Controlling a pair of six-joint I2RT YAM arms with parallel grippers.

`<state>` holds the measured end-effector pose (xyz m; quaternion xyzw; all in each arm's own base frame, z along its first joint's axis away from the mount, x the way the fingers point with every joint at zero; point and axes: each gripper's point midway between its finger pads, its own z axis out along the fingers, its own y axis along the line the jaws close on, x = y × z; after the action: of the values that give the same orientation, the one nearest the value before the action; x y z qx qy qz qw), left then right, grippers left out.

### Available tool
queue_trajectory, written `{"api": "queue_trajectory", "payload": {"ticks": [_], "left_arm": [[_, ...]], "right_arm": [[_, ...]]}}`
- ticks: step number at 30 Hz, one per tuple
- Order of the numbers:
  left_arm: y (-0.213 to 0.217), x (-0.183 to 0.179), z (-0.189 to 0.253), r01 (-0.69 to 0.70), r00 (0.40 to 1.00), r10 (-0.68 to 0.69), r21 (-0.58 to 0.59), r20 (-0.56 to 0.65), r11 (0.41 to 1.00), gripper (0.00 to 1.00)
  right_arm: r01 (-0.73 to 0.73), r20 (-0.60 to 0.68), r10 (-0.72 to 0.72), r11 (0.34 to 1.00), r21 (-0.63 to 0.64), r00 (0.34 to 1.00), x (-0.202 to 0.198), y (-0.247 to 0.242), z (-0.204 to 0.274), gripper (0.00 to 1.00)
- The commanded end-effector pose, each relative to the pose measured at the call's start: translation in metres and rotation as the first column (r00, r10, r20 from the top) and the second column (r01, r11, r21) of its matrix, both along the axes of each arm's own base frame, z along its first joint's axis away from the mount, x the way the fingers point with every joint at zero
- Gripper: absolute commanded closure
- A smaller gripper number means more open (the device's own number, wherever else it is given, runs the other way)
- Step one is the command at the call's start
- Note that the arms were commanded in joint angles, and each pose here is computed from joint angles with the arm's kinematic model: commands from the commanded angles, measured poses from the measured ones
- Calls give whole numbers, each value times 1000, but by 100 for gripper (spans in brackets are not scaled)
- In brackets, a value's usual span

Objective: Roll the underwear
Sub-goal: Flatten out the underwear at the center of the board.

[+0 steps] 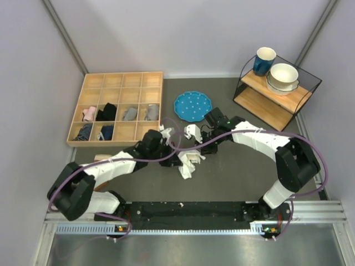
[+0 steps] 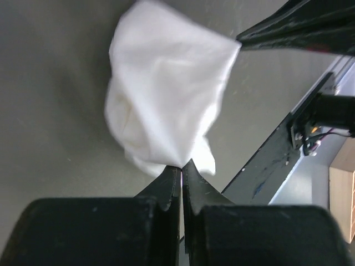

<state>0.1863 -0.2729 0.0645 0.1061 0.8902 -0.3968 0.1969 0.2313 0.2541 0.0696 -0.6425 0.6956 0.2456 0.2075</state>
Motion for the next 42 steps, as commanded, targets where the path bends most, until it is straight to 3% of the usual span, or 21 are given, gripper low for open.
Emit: {"api": "queue_trajectory", "payload": {"ticks": [1,3,8,13,19,25,27,31,34,39,42], "left_arm": [[10,24,68,89,986,-86,-17,140,996,100],[15,41,98,118,969,-113,-11,218,993,100],[27,44,135,197,950,-202,42,240,979,100],[24,38,165,254,930,-252,26,269,967,100],[17,0,182,354,917,-323,-105,232,929,100],[13,-6,162,367,916,-330,-140,228,920,100],[14,1,133,338,936,-317,-135,154,931,100],[1,11,109,343,939,-344,-193,33,919,100],[-10,28,110,299,953,-300,-231,30,926,100],[-26,57,119,218,976,-211,-288,54,932,100],[-35,72,109,172,984,-180,-307,1,936,100]], "right_arm": [[18,138,-32,995,98,990,34,14,73,100],[8,207,-30,994,107,978,47,16,103,100],[10,363,-67,988,157,929,61,10,172,100],[-15,449,-58,987,159,892,45,-10,195,100],[-179,334,110,967,181,936,-28,-24,190,100],[-117,243,72,977,178,967,-31,-24,162,100],[-106,195,67,975,196,978,-30,-17,151,100],[-160,7,165,942,294,986,-55,3,130,92],[-179,-69,216,920,347,974,-68,11,124,81],[-99,-91,134,944,314,987,-57,11,106,60],[-12,-78,34,964,266,996,-39,9,86,53]]}}
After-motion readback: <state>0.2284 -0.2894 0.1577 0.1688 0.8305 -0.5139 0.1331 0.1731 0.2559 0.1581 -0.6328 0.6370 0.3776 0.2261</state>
